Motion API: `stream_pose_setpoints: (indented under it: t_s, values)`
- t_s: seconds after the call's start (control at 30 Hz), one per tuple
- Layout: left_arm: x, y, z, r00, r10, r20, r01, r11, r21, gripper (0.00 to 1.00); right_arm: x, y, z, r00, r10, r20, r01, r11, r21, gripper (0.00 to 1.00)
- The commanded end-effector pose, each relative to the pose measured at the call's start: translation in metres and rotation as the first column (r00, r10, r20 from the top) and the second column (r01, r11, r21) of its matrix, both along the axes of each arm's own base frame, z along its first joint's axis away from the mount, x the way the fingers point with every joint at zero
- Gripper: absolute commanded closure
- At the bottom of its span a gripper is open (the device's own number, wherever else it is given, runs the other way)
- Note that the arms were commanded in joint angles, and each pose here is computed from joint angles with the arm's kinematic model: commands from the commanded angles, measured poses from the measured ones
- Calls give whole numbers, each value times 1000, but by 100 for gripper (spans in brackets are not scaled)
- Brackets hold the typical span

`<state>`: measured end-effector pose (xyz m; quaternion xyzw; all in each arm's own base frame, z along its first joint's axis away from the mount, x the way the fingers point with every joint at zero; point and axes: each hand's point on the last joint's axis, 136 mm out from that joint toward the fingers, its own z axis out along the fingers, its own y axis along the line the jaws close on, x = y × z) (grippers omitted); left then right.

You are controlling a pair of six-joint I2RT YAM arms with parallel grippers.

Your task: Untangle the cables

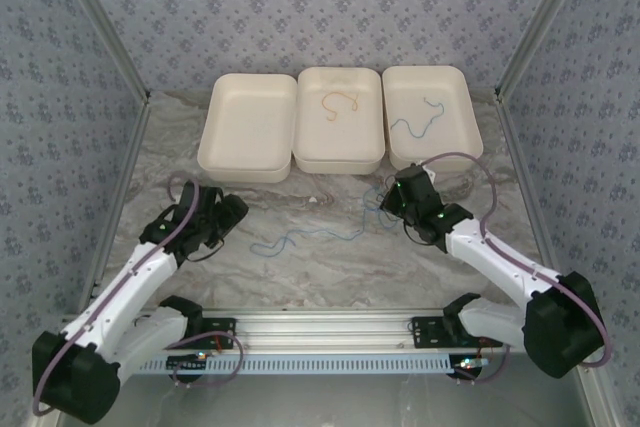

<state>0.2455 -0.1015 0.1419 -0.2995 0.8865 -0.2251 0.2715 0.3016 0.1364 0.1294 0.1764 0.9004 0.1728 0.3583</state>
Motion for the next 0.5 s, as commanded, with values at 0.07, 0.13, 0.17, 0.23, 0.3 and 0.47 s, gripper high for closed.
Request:
stream_pose_setpoints:
  t_s: [0.07,0.13,0.17,0.23,0.3,0.47]
  values:
    - [10,-84,99,854,-388,348,375,921,105,30,8,5,20,999,-27,31,26,1000,12,100]
    - [1,-135,105,735,-562,379,531,825,192,31,8,8,22,1000,-18,2,18,1000,21,100]
    - [-1,-154,101,689,-621,373,578,782,235,31,8,11,22,1000,-6,-17,6,1000,24,100]
    - [-6,-191,90,588,-726,358,653,686,321,31,8,18,22,998,21,-65,-19,999,31,100]
    - [-6,-216,79,514,-786,342,682,617,393,29,8,24,23,995,49,-91,-45,998,44,100]
    - [1,-254,59,361,-874,326,692,486,534,25,7,37,26,987,101,-124,-91,992,85,100]
